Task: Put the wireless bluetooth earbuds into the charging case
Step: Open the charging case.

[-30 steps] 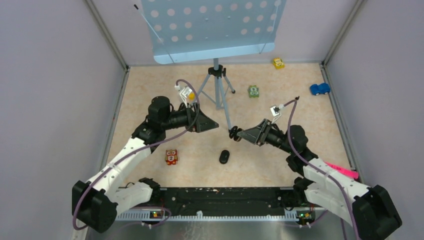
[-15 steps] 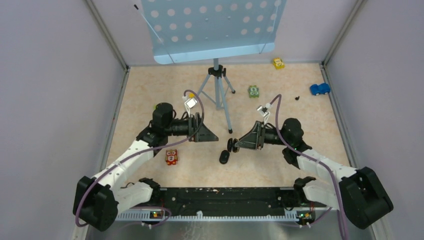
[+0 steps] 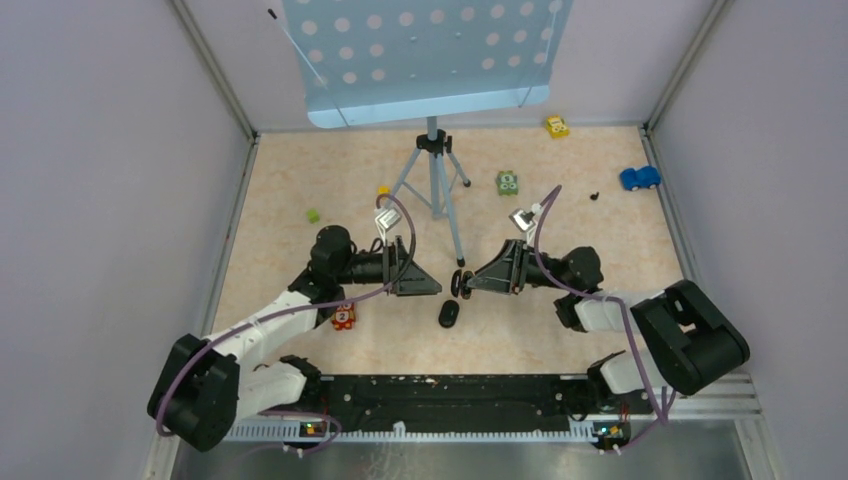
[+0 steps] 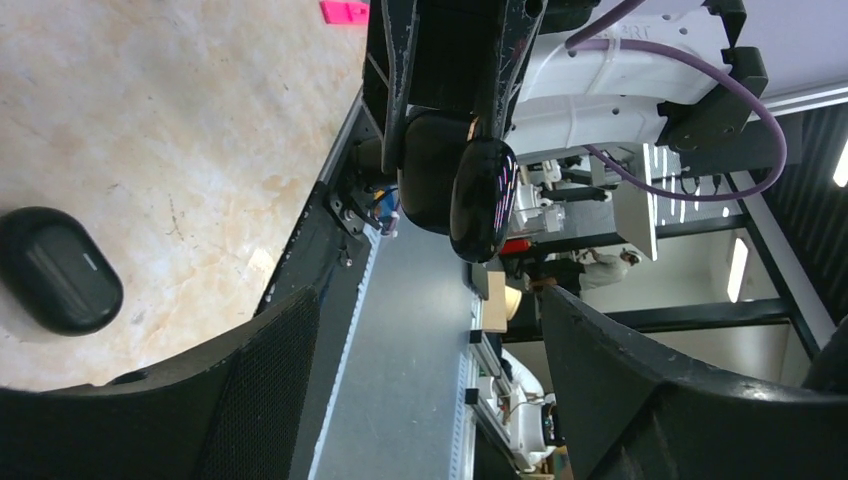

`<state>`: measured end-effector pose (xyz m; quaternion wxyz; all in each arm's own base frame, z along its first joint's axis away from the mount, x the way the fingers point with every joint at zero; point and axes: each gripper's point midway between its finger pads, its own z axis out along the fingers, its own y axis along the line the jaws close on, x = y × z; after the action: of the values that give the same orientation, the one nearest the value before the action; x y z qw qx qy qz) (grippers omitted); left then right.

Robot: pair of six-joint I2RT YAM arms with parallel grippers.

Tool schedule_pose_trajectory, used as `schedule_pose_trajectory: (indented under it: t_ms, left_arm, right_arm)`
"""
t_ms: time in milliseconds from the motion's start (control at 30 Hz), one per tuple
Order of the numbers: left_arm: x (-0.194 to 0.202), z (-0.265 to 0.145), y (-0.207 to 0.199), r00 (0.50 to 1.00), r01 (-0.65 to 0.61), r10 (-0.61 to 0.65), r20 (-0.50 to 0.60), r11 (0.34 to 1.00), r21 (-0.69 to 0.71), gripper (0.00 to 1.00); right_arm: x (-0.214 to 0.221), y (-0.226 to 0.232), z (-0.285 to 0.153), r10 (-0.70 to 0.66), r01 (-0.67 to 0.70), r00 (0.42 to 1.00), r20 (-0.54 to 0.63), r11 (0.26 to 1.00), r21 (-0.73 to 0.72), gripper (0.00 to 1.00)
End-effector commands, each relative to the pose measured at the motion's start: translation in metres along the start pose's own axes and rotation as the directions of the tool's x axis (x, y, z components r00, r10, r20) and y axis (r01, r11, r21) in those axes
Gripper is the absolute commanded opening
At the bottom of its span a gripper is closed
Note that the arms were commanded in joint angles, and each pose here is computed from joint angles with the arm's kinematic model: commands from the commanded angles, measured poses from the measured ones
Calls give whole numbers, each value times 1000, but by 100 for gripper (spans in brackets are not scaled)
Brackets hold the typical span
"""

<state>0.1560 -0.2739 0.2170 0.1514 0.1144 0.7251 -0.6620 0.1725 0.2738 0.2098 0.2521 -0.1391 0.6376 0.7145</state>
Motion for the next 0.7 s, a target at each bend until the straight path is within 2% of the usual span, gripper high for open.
schedule_pose_trajectory:
  t_ms: [0,267,667]
  left_arm:
    - [-11,10,-25,997,-74,74,9,993,89,84]
    - [-19,28,-38,993,-117,120,-18,987,114,82]
    - [-21,41,-43,993,-110,115,-32,985,135,64]
  right_arm:
    - [-9,30,-2,-94,101,994,62,987,-126,0]
    - [-7,30,-2,-87,92,995,46,987,-130,0]
    - [-4,26,-2,-84,89,995,53,991,-98,0]
